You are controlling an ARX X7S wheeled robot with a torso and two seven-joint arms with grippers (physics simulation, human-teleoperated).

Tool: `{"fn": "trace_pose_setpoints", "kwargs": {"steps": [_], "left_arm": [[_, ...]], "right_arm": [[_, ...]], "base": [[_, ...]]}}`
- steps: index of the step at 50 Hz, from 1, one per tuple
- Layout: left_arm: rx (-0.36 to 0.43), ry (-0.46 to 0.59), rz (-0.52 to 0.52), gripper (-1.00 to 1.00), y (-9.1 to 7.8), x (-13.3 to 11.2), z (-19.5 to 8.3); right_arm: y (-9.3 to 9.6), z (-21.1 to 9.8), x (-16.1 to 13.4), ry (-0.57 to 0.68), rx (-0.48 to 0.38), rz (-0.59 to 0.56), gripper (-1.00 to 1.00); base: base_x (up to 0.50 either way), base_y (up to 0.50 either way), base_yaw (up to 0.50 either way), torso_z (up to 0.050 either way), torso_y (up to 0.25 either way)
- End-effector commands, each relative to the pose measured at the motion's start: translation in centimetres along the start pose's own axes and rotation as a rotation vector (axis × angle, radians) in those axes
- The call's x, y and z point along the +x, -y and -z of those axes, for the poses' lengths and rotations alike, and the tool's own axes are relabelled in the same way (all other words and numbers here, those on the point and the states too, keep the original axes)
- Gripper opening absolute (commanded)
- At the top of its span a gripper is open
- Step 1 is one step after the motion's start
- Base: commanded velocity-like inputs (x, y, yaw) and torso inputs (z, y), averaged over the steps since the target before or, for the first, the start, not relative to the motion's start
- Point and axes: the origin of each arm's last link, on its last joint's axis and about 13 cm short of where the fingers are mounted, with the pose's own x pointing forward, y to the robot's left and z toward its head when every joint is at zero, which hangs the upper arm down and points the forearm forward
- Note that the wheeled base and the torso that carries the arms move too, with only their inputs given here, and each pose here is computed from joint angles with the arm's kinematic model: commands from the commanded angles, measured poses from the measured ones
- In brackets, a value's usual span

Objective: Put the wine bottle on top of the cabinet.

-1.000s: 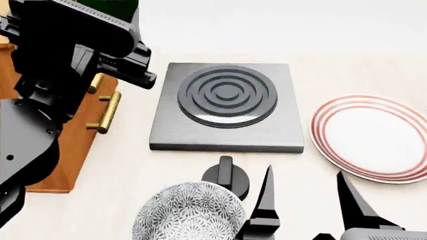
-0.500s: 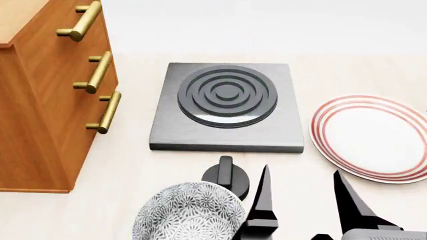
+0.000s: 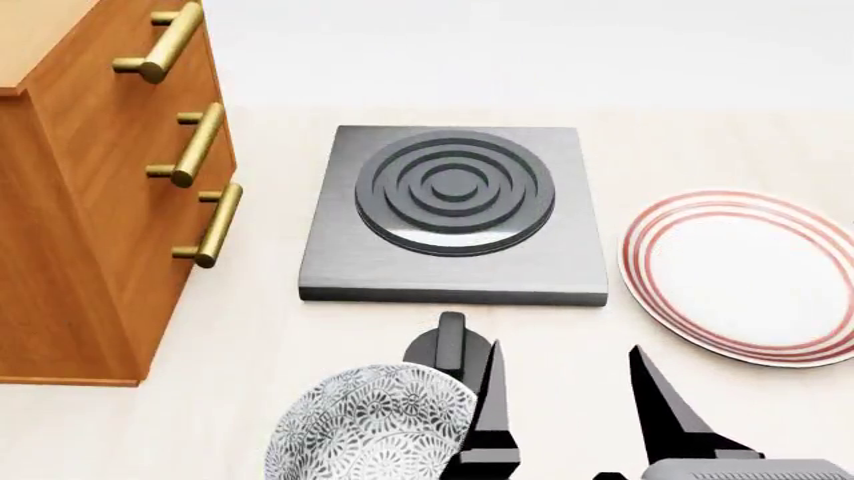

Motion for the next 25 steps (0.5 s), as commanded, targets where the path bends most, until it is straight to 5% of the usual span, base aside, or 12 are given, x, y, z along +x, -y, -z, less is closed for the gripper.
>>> {"fn": "trace_pose_setpoints", "kwargs": {"steps": [1,25], "left_arm": [[-0.17,-0.013,0.148,-1.0,1.4,0.4,0.6],[-0.237,-0.15,0.191,-1.0,1.8,0.1,5.8]], "right_arm": [[-0.2,0.1,0.1,0.01,0.001,-0.013,1.0],[-0.2,0.1,0.0,0.01,0.001,-0.012,1.0]], "base": [[0.0,0.0,0.0,0.0,0.0],[0.0,0.0,0.0,0.0,0.001]]}}
